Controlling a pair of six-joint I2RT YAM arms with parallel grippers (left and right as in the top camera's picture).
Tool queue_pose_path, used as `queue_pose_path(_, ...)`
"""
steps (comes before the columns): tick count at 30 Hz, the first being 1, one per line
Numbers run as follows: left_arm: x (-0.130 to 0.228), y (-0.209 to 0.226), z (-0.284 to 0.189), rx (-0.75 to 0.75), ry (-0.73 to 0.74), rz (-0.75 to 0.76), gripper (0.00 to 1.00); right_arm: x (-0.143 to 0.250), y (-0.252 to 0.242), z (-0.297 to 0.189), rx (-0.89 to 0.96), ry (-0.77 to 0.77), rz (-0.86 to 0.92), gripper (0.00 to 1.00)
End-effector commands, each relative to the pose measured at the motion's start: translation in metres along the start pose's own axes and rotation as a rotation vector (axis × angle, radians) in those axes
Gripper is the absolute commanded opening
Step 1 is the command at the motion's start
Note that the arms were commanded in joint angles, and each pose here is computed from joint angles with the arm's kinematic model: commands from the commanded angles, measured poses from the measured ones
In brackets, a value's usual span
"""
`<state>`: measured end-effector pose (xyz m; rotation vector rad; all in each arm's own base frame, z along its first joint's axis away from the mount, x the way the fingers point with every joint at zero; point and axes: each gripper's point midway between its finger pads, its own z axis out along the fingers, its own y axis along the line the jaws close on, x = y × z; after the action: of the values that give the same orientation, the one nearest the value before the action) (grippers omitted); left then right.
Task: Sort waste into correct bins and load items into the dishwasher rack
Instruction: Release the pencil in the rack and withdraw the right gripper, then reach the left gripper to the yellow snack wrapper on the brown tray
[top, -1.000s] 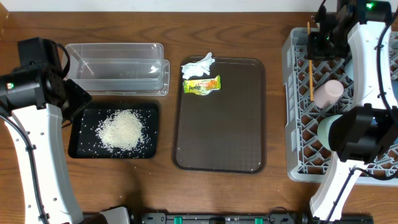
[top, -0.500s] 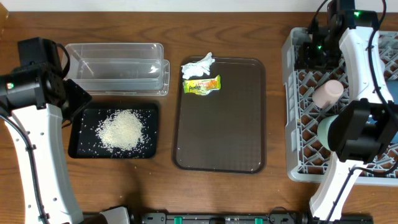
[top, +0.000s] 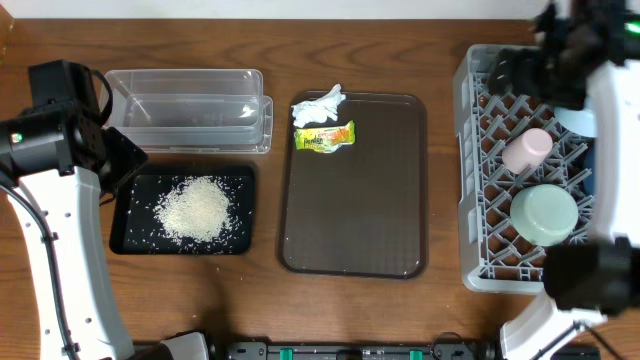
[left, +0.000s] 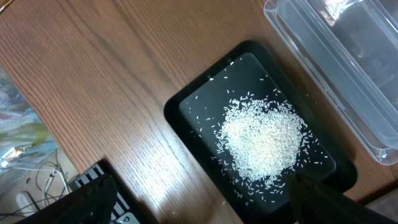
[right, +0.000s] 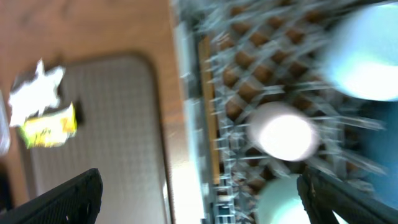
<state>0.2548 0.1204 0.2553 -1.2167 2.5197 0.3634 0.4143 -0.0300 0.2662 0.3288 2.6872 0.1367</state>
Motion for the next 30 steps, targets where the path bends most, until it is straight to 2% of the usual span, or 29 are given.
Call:
queue_pose_path(1,-0.001,0.005,-0.002,-0.013,-0.012,-0.006,0.90,-0.011,-0.064,-0.031,0.211,-0.106,0.178,0.99)
queue_pose_path(5,-0.001,0.005,-0.002,-0.013,-0.012,-0.006,0.90,0.000,-0.110,-0.042,0.291,-0.087,0.271,0.99)
queue_pose_path(10,-0.001,0.005,-0.002,-0.013,-0.012,-0.006,0.90,0.011,-0.135,-0.046,0.296,-0.055,0.345,0.99)
queue_pose_path(23,0.000,0.002,-0.002,0.005,-0.001,-0.008,0.90,0.012,-0.143,-0.048,0.304,-0.056,0.364,0.99)
queue_pose_path(30,0.065,-0.074,-0.034,0.485,0.384,-0.009,0.90,0.012,-0.143,-0.048,0.304,-0.057,0.363,0.99)
